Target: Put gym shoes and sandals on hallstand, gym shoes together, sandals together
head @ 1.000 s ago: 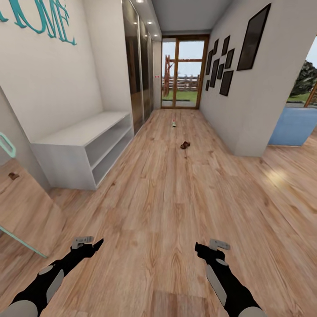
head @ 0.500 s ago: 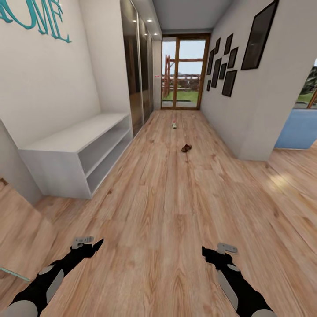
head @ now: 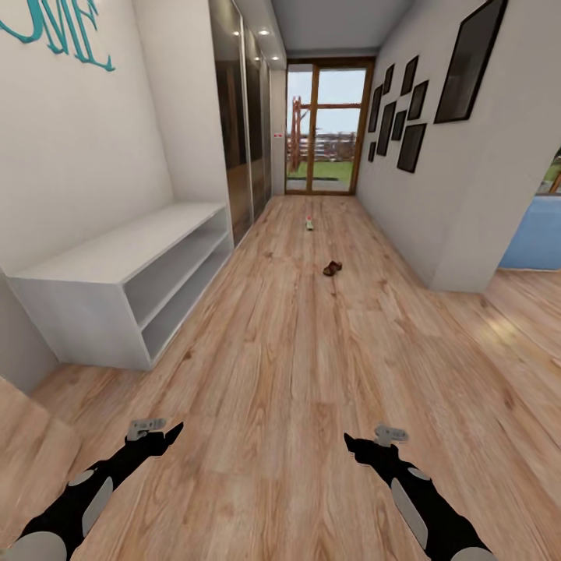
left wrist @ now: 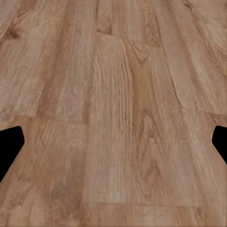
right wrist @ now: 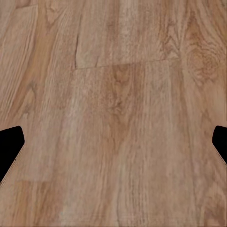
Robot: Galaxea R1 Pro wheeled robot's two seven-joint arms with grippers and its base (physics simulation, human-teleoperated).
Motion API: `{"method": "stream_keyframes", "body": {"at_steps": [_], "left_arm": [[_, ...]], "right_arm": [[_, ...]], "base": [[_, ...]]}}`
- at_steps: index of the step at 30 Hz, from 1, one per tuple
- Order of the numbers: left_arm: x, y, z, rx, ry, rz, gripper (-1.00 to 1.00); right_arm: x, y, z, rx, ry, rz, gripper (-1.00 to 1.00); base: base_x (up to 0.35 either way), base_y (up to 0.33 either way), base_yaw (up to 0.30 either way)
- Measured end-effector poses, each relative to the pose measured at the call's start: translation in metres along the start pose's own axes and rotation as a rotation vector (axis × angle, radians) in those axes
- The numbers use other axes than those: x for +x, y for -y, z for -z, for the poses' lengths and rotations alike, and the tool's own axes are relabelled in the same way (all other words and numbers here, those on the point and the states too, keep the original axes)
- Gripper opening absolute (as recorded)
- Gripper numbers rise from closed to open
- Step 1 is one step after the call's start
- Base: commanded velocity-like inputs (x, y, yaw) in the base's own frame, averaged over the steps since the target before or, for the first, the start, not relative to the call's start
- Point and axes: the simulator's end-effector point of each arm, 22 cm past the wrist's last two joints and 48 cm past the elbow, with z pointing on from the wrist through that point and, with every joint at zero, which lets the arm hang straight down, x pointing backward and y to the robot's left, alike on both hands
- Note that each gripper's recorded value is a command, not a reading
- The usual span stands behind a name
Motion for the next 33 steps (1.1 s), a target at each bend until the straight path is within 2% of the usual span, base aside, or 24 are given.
{"method": "stream_keyframes", "body": {"at_steps": [33], "left_arm": [[-0.0009,0.0010,0.0004,0.000,0.002,0.000,1.00]], "right_arm": [[-0.0019,-0.0028,0.0005,-0.005,0.003,0.001,1.00]], "base": [[0.347,0.000,0.000]]}}
